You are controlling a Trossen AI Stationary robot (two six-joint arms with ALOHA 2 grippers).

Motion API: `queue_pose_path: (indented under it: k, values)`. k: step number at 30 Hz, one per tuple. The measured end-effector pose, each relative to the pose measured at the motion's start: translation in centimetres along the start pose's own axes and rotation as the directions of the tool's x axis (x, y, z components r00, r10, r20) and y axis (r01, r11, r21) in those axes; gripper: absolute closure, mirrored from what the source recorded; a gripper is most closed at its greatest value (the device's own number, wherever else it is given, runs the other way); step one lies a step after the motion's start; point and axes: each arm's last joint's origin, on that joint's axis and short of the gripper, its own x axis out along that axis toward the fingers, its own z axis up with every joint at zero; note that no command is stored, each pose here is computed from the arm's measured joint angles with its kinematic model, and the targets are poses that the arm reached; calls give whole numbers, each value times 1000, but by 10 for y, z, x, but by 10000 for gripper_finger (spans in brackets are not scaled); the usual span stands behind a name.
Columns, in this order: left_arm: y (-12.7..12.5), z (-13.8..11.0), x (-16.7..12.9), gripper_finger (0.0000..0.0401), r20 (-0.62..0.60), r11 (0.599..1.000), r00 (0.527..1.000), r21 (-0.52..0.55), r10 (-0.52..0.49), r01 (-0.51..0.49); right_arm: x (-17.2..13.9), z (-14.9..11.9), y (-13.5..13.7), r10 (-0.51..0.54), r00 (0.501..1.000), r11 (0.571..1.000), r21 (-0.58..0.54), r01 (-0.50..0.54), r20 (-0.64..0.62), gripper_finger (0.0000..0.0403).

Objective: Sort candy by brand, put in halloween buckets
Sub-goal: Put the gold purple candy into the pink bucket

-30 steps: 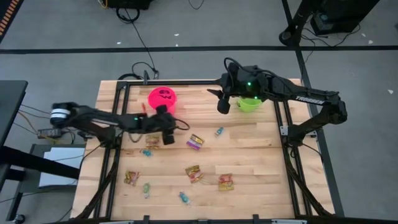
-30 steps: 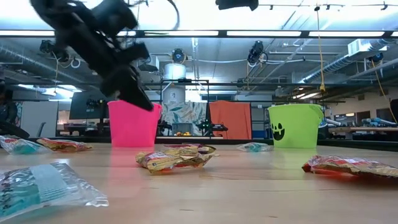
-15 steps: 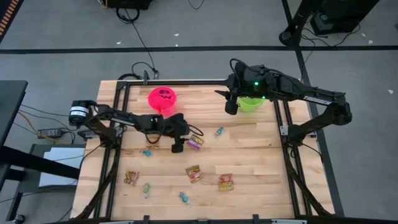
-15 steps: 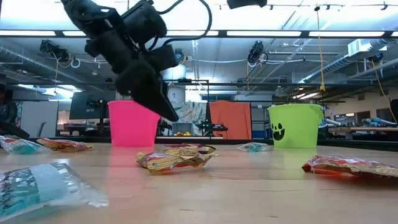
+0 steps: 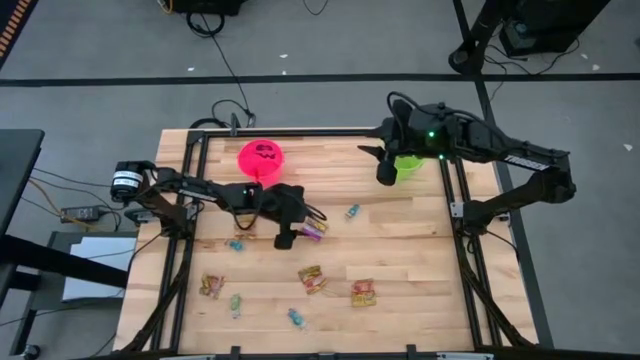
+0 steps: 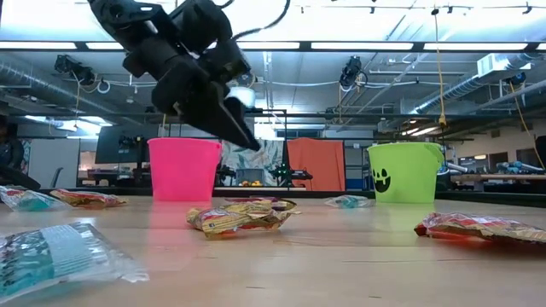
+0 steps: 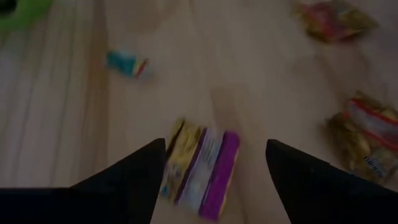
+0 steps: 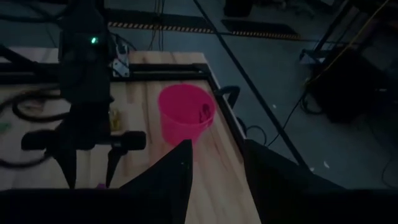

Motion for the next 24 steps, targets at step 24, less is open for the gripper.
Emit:
queue_pose_path:
  k: [24]
  values:
    - [-23,-33,46,119,-224,971,957,195,184,-141,0,-4,7,-21,998,1000,-7,20,-53,249]
